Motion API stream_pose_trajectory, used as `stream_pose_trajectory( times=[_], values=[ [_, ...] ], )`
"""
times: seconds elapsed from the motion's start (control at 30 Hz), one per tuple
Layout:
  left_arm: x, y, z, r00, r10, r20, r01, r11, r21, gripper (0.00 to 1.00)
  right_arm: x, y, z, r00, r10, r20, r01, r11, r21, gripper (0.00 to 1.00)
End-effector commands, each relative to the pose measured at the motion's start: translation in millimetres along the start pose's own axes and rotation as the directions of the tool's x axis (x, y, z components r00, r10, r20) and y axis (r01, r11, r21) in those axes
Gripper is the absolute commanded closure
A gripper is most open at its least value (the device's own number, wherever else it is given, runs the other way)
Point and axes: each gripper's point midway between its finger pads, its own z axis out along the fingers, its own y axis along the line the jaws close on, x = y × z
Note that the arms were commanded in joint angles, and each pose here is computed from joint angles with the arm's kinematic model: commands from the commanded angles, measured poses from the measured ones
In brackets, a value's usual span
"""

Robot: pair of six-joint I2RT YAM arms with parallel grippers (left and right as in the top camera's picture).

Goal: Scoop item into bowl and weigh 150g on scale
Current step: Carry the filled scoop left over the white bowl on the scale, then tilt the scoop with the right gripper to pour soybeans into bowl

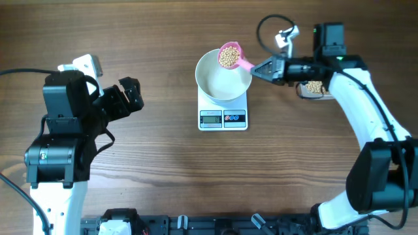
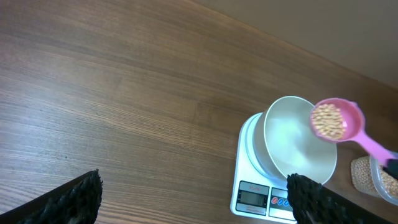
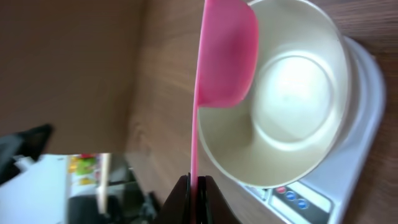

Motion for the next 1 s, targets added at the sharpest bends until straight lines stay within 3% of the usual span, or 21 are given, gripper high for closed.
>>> stream_pose_trajectory(
  times=[0.0,0.37,0.67,0.97],
  values=[
    [-7,1,-3,1.000,0.011,0.019,-0.010,1.000,-0.008,0.00,-11,7,-4,0.991,-0.126,0.051,0.119,0.985,0.125,0.96],
    [-7,1,-3,1.000,0.011,0.019,-0.010,1.000,-0.008,0.00,-11,23,-15,0.909,-0.415,0.033,0.365,0.834,0.413,0.96],
    [-7,1,-3,1.000,0.011,0.018,-0.011,1.000,-0.008,0.00,4,21,-4,0.868,-0.491,-0.074,0.457,0.731,0.506,0.96],
    [-7,1,-3,1.000,0.011,0.019,-0.010,1.000,-0.008,0.00,7,29,6,0.846,-0.525,-0.092,0.490,0.698,0.522,0.96]
  ],
)
